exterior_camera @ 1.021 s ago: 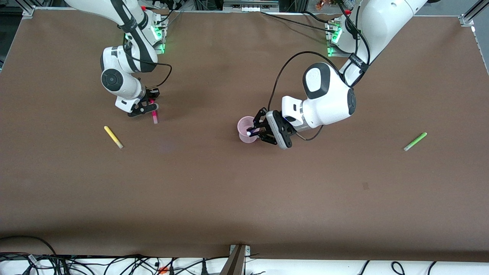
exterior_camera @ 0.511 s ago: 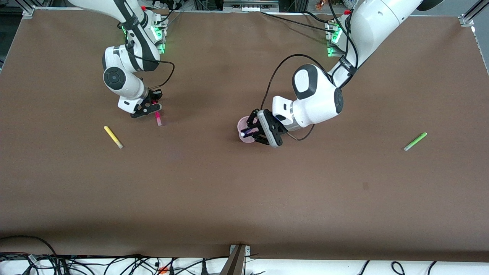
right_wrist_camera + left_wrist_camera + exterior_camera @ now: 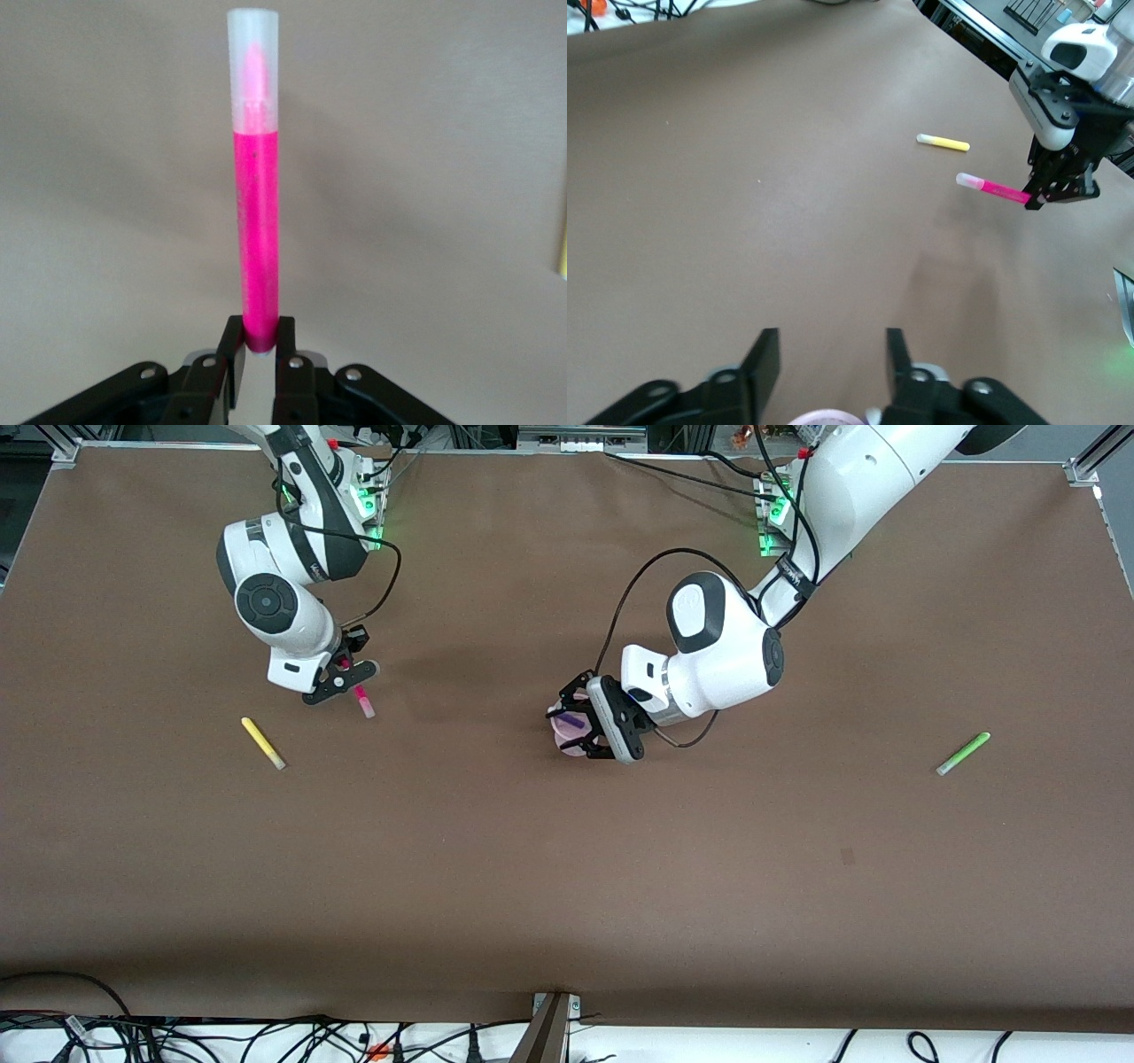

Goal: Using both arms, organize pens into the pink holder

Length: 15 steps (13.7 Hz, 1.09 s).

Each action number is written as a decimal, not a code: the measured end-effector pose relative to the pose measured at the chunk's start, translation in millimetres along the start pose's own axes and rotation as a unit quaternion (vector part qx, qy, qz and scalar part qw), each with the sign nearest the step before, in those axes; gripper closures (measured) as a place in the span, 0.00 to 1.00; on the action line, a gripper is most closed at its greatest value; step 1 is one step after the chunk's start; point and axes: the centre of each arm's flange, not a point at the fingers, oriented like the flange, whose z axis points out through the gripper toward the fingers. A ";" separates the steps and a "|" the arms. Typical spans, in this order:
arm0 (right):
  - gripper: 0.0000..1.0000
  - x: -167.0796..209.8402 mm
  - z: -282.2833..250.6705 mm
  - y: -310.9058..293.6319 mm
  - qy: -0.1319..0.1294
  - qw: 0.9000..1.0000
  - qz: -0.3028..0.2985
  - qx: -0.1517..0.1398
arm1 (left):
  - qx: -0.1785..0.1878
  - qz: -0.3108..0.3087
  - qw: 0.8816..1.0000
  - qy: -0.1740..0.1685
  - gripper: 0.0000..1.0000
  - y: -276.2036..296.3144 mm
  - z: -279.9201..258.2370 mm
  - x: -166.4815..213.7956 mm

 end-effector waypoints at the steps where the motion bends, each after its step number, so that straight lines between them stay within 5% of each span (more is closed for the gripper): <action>1: 0.82 3.0 -15.7 2.3 -0.007 1.000 0.000 -0.002 | 0.004 0.003 1.000 0.006 0.25 0.0 -6.9 7.1; 4: 0.82 13.5 -68.1 -4.4 -0.016 1.000 -0.015 -0.021 | -0.007 -0.002 1.000 0.010 0.00 -17.6 -49.1 21.3; 9: 0.82 52.1 -152.0 -82.2 -0.040 0.991 -0.086 -0.094 | -0.078 -0.028 0.996 -0.030 0.00 -79.3 -138.6 0.1; 12: 0.82 87.7 -174.9 -152.8 -0.082 0.978 -0.127 -0.145 | -0.109 -0.018 0.990 -0.089 0.00 -114.4 -204.5 -14.5; 15: 0.82 118.9 -167.4 -223.5 -0.092 0.966 -0.164 -0.175 | -0.110 -0.047 0.974 -0.193 0.00 -129.4 -273.8 -17.9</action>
